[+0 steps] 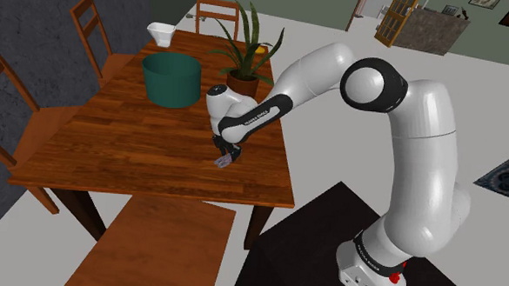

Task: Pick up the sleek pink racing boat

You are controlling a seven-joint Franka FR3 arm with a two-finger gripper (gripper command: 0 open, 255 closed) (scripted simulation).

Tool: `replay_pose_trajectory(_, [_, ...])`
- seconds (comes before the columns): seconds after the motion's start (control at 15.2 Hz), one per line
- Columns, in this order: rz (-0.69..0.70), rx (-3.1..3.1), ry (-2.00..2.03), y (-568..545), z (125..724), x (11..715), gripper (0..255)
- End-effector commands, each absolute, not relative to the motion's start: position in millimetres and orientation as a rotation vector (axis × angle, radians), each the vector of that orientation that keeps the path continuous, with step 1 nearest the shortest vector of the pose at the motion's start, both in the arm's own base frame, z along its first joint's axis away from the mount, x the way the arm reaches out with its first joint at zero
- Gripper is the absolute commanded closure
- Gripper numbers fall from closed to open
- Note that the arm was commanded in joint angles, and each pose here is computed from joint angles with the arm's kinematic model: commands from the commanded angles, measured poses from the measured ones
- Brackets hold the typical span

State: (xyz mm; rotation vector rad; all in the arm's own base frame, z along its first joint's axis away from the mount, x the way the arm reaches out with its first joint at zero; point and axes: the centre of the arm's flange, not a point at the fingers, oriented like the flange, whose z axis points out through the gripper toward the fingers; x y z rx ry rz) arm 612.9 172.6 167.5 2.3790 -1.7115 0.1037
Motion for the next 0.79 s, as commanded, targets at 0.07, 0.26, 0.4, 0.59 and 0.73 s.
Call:
replay_pose_trajectory(0.07, [0.104,2.379,-1.712,172.5,167.1,613.0,255])
replay_pose_trajectory(0.26, [0.104,2.379,-1.712,172.4,167.1,612.9,255])
replay_pose_trajectory(0.4, [0.104,2.379,-1.712,173.0,167.1,612.9,255])
replay_pose_trajectory(0.59, [0.104,2.379,-1.712,173.0,182.9,612.9,255])
replay_pose_trajectory(0.73, [0.104,2.379,-1.712,173.0,193.5,612.9,255])
